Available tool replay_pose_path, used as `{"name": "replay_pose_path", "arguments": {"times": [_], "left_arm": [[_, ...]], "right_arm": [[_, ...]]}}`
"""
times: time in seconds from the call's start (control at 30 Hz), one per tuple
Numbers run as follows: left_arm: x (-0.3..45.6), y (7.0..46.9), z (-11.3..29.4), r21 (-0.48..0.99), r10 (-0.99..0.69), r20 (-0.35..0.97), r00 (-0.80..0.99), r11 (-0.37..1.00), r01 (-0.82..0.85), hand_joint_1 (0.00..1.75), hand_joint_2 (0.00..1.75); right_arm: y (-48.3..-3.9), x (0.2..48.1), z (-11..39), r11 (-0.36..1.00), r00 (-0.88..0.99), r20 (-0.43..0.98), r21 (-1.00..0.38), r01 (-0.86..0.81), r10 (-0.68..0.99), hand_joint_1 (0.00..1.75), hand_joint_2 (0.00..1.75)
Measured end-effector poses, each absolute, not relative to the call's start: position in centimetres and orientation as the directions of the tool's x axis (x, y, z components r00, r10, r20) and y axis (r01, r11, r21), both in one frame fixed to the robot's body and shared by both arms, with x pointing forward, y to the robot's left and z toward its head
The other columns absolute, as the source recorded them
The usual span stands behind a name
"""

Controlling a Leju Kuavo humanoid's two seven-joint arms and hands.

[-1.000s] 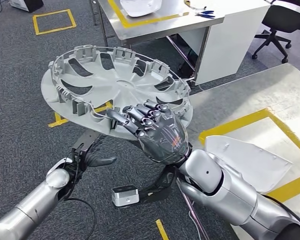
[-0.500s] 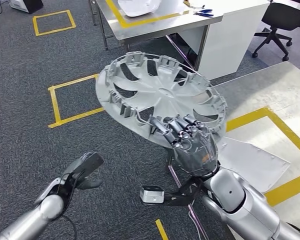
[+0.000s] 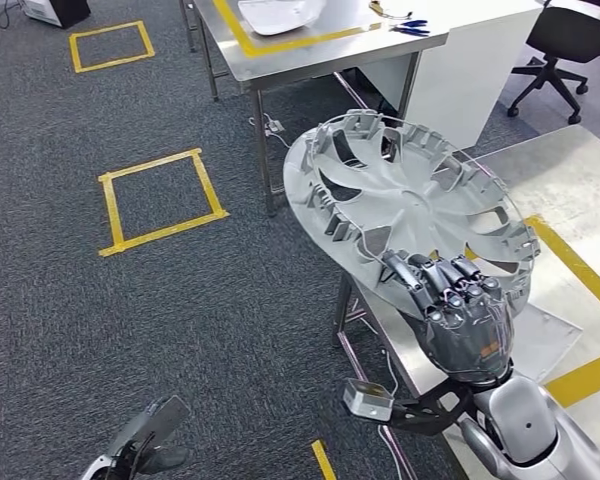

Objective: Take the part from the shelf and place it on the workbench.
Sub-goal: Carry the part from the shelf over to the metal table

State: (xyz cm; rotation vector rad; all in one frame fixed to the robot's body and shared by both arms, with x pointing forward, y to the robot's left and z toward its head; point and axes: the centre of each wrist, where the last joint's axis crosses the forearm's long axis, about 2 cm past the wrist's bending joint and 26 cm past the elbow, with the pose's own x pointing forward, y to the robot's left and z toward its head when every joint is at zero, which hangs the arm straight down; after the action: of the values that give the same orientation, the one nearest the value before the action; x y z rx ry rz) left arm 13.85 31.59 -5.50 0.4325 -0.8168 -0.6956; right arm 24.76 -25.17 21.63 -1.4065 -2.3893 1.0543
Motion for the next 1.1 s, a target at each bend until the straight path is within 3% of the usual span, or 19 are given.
{"name": "replay_pose_path", "arguments": {"times": [0.17,0.3,0.4,0.63,0.83,0.97,1.1], "left_arm": [[11.1,31.6,-7.3,0.542,-0.704,0.436,0.561,0.703,0.461,0.0,1.75],[4.8,31.3,-8.2,0.452,-0.669,0.241,0.703,0.718,0.528,0.0,1.75],[1.2,31.3,-7.4,0.415,-0.636,0.135,0.76,0.733,0.54,0.0,1.75],[-1.2,31.3,-4.4,0.396,-0.556,0.036,0.83,0.771,0.499,0.0,1.75],[-0.6,31.2,-2.7,0.417,-0.598,0.158,0.786,0.762,0.496,0.0,1.75],[1.4,31.0,-3.7,0.419,-0.661,0.292,0.691,0.738,0.529,0.0,1.75],[3.1,31.0,-4.7,0.437,-0.695,0.318,0.645,0.711,0.551,0.0,1.75]], "right_arm": [[-26.0,24.3,21.3,0.272,-0.517,-0.21,-0.657,0.703,0.83,1.75,1.75],[-26.9,23.2,20.6,0.228,-0.479,-0.221,-0.666,0.71,0.849,1.75,1.75],[-27.6,22.7,20.4,0.205,-0.458,-0.223,-0.672,0.712,0.861,1.75,1.75],[-28.2,22.1,20.4,0.176,-0.425,-0.23,-0.667,0.724,0.876,1.75,1.75],[-28.8,21.6,20.4,0.154,-0.399,-0.233,-0.665,0.731,0.887,1.75,1.75],[-29.2,21.2,20.3,0.149,-0.39,-0.227,-0.668,0.73,0.892,1.75,1.75],[-29.5,20.8,20.1,0.143,-0.382,-0.222,-0.672,0.726,0.897,1.75,1.75]]}}
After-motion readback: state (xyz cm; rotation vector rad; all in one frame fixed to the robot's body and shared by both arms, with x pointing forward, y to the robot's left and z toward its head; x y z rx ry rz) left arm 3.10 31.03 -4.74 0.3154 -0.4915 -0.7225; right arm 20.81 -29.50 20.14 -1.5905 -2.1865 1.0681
